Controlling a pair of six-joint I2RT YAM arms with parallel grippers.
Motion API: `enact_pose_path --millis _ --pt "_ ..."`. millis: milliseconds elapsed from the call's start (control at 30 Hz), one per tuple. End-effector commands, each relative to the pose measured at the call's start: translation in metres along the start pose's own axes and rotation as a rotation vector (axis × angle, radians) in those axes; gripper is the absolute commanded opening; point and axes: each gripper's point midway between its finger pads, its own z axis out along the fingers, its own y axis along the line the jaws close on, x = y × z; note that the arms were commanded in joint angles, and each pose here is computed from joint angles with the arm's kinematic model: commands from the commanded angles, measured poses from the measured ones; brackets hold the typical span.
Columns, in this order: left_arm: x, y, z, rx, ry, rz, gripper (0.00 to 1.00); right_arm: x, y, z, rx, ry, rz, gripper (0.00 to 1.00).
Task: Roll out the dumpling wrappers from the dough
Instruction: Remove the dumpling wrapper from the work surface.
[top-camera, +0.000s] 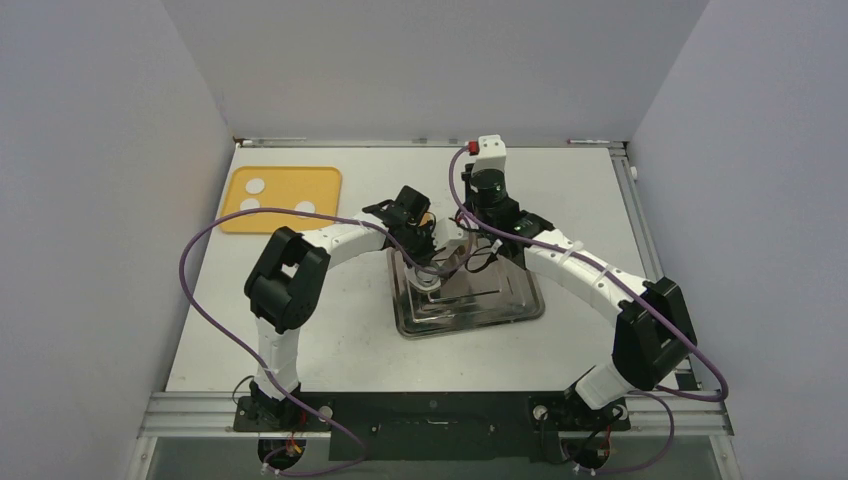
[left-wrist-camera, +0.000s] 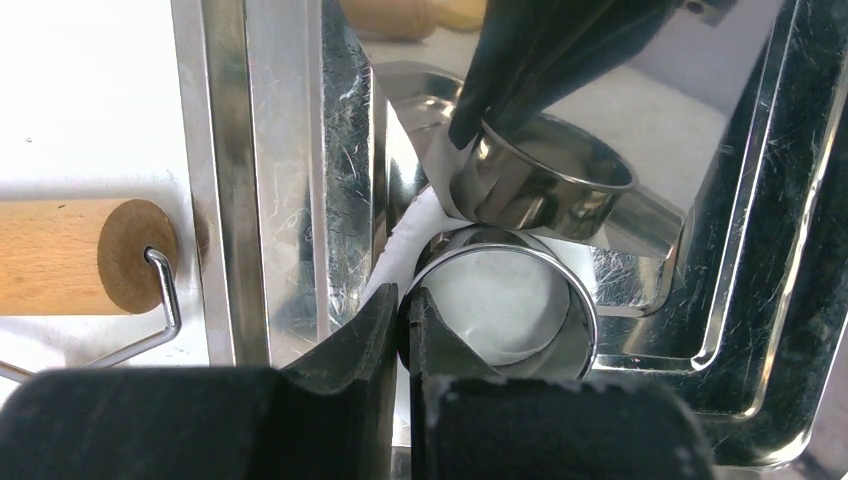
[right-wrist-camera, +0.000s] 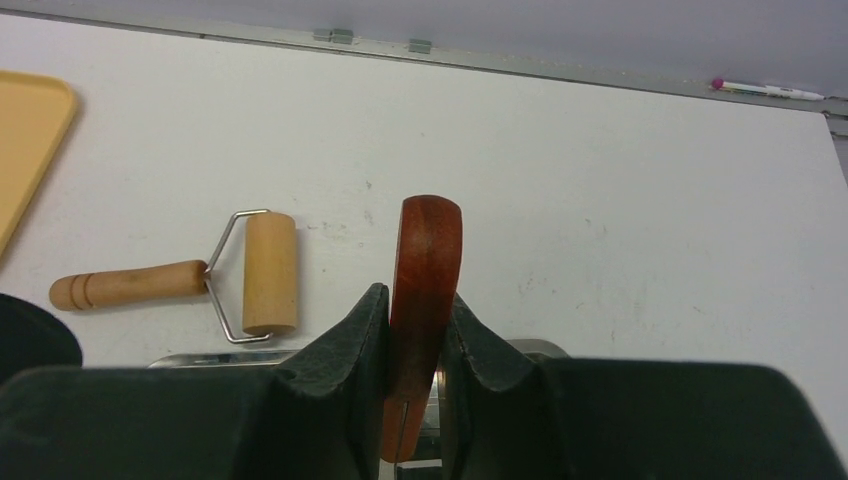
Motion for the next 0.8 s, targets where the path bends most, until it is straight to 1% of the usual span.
enact_pose_path --millis 0,233,467,533,633,733,767 --pt "0.003 -0.012 -0.009 0.039 0.036 0.031 0.0 0.027 -0.046 0.001 0.137 0.125 -0.178 0.08" --pt "0.004 -0.01 -0.009 0.033 0.043 0.037 0.0 0.023 -0.067 -0.007 0.178 0.124 -0.185 0.08" --pt "0.003 -0.01 -0.008 0.038 0.041 0.039 0.0 0.02 -0.077 -0.016 0.177 0.122 -0.183 0.08" --pt "0.003 -0.01 -0.007 0.041 0.043 0.039 0.0 0.016 -0.073 -0.019 0.132 0.103 -0.178 0.08" --pt "0.004 -0.011 -0.007 0.045 0.046 0.037 0.0 0.002 -0.062 -0.027 0.044 0.037 -0.15 0.08" --pt "0.004 -0.011 -0.007 0.047 0.048 0.036 0.0 -0.012 -0.064 -0.039 0.035 -0.002 -0.132 0.08" --pt "0.004 -0.011 -0.007 0.048 0.048 0.037 0.0 -0.015 -0.066 -0.042 0.033 -0.008 -0.149 0.08"
